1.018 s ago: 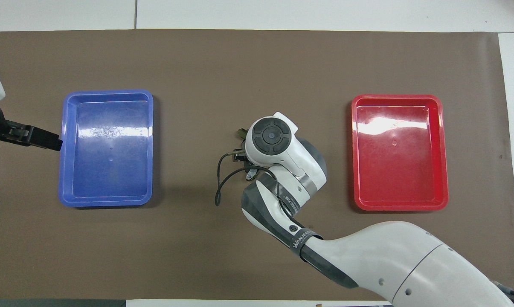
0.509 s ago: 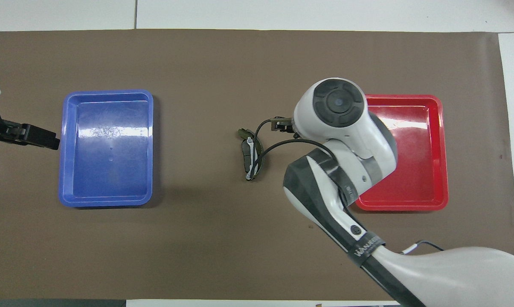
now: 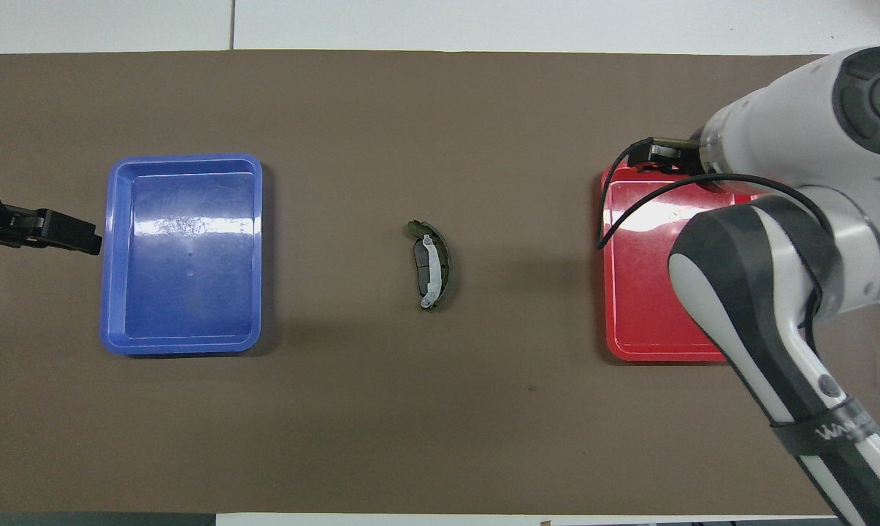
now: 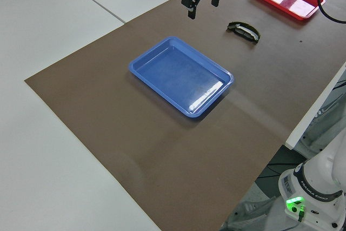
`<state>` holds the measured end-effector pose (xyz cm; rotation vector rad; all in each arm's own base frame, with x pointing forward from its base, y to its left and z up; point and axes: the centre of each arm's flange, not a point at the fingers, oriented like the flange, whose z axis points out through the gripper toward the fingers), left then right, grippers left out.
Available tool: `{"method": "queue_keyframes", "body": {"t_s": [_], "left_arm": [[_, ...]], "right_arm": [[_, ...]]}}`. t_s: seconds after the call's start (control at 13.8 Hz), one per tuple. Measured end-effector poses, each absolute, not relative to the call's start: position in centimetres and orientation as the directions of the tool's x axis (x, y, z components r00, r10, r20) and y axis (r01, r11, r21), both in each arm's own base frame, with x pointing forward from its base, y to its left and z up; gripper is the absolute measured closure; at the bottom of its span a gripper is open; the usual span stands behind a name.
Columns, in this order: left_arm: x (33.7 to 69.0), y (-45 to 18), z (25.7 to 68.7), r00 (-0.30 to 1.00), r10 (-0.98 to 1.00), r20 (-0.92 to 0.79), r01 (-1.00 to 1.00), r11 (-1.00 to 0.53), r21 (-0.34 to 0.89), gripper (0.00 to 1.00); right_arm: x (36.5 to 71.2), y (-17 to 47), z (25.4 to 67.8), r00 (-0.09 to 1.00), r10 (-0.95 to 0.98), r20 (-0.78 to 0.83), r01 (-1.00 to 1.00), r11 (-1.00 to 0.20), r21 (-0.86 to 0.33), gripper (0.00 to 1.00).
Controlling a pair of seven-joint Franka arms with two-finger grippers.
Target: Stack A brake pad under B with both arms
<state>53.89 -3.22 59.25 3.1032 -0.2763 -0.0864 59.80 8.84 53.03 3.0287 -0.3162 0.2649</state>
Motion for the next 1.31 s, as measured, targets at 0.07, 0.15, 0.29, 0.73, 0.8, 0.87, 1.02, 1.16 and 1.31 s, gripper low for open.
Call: {"method": "queue_keyframes", "body": {"t_s": [0.07,0.15,0.29,0.73,0.8,0.87,1.02,1.16,1.31], "left_arm": [[53.9,-3.0,59.3,0.984,-0.173,-0.053,-0.172,-0.985,0.029,0.0],[53.9,-2.7,59.3,0.984,-0.167,-0.053,-0.166,-0.986,0.029,0.0],[53.9,-2.2,59.3,0.986,-0.157,-0.052,-0.156,-0.987,0.029,0.0],[53.9,-2.1,59.3,0.986,-0.156,-0.052,-0.154,-0.988,0.029,0.0],[53.9,-2.1,59.3,0.986,-0.156,-0.052,-0.154,-0.988,0.029,0.0],[53.9,-2.1,59.3,0.986,-0.156,-0.052,-0.154,-0.988,0.029,0.0],[53.9,-2.1,59.3,0.986,-0.156,-0.052,-0.154,-0.988,0.029,0.0],[53.9,-2.1,59.3,0.986,-0.156,-0.052,-0.154,-0.988,0.029,0.0],[53.9,-2.1,59.3,0.986,-0.156,-0.052,-0.154,-0.988,0.029,0.0]], "right_arm": [[59.1,7.2,54.5,0.967,-0.196,0.163,-0.211,-0.974,0.083,0.0],[58.3,6.0,55.8,0.969,-0.201,0.143,-0.215,-0.973,0.089,0.0],[56.4,3.8,58.2,0.968,-0.236,0.088,-0.243,-0.967,0.076,0.0],[53.5,-0.9,62.1,0.965,-0.26,-0.038,-0.258,-0.965,0.053,0.0],[53.6,-0.8,62.0,0.965,-0.257,-0.04,-0.255,-0.965,0.053,0.0],[53.6,-0.6,61.8,0.966,-0.254,-0.043,-0.252,-0.966,0.053,0.0],[53.7,0.0,61.6,0.969,-0.242,-0.049,-0.24,-0.969,0.052,0.0],[53.6,1.1,61.7,0.974,-0.222,-0.048,-0.22,-0.974,0.049,0.0],[53.6,0.4,61.7,0.972,-0.23,-0.048,-0.228,-0.973,0.042,0.0]]}}
